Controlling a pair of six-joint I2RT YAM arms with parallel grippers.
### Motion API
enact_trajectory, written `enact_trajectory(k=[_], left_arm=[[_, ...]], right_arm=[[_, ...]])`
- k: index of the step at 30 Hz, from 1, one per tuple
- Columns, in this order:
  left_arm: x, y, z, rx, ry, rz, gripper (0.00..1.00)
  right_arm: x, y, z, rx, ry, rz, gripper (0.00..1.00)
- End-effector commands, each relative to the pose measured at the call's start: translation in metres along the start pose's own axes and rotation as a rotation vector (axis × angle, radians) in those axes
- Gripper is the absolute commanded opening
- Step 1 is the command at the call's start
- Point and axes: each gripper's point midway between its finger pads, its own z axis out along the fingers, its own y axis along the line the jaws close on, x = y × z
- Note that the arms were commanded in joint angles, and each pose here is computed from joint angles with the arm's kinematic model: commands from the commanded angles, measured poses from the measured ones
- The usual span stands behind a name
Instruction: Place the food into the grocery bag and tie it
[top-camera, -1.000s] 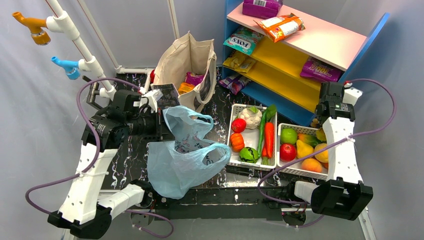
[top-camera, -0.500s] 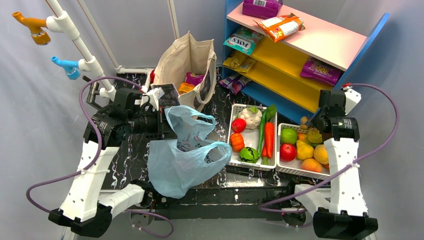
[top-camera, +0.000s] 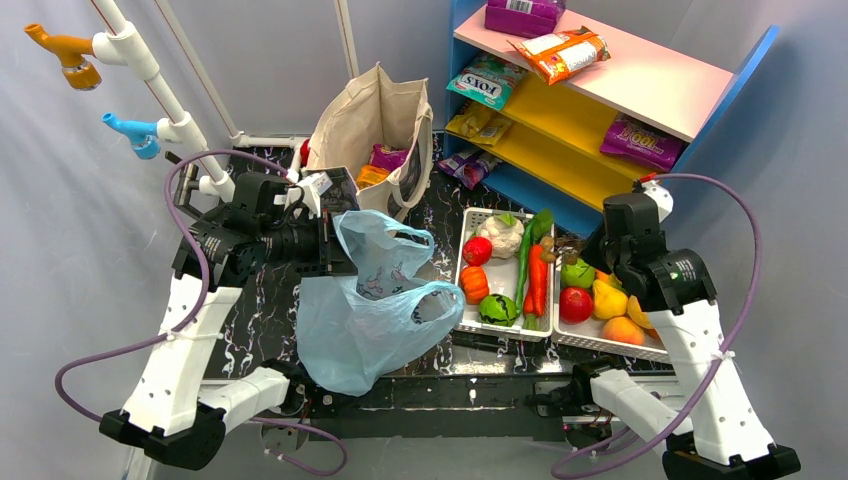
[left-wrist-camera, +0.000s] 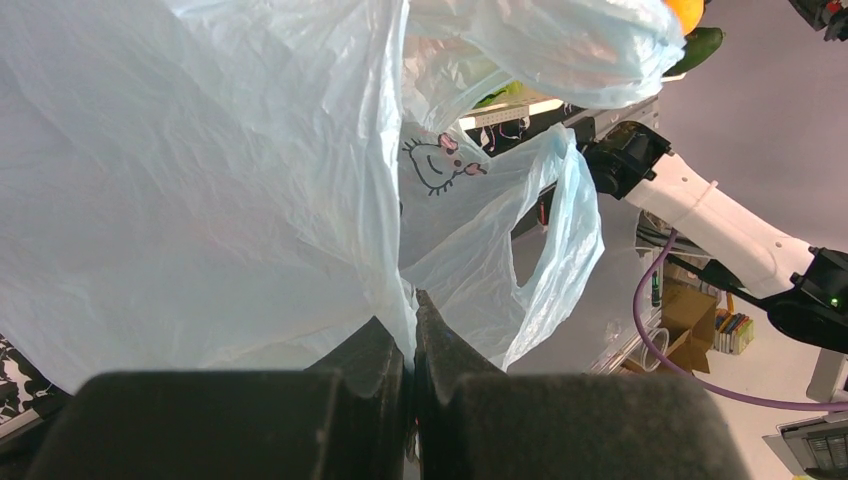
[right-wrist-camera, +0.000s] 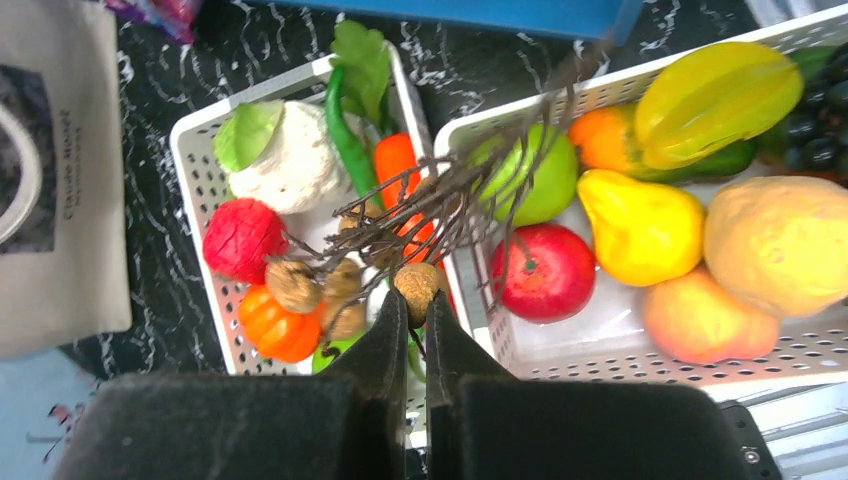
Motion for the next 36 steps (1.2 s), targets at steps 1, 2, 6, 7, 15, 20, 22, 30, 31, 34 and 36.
enact_trajectory(k=[1, 2, 6, 7, 15, 20, 22, 30, 31, 34, 36], left_arm=[[0.0, -0.007, -0.005, 0.027, -0.008, 0.014, 0.0], [-0.001, -0.008, -0.005, 0.029, -0.01, 0.014, 0.0], [-0.004, -0.009, -0.005, 0.028, -0.015, 0.013, 0.0], [-0.005, -0.01, -0.006, 0.029, -0.017, 0.011, 0.0], [-0.012, -0.014, -0.003, 0.04, -0.026, -0.02, 0.0], [-0.017, -0.016, 0.0, 0.045, -0.036, -0.041, 0.0], [-0.021, -0.017, 0.001, 0.048, -0.039, -0.051, 0.0], [-0.039, -0.023, 0.008, 0.052, -0.051, -0.089, 0.0], [-0.041, -0.024, 0.008, 0.052, -0.052, -0.09, 0.0], [-0.047, -0.025, 0.011, 0.049, -0.047, -0.096, 0.0], [-0.048, -0.025, 0.012, 0.047, -0.042, -0.097, 0.0]], right_arm=[[-0.004, 0.023, -0.016, -0.119, -0.009, 0.045, 0.01], [0.0, 0.028, -0.016, -0.141, 0.002, 0.043, 0.01], [0.003, 0.051, -0.02, -0.251, 0.014, 0.043, 0.01], [0.003, 0.058, -0.022, -0.285, 0.012, 0.038, 0.01], [-0.004, 0.125, -0.055, -0.59, -0.027, -0.056, 0.01], [-0.024, 0.163, -0.093, -0.746, -0.1, -0.131, 0.01], [-0.035, 0.176, -0.11, -0.799, -0.15, -0.161, 0.01], [-0.06, 0.225, -0.167, -0.99, -0.268, -0.287, 0.01], [-0.061, 0.231, -0.173, -1.01, -0.278, -0.307, 0.01], [-0.061, 0.248, -0.187, -1.066, -0.321, -0.383, 0.01], [-0.059, 0.259, -0.196, -1.103, -0.349, -0.437, 0.01]])
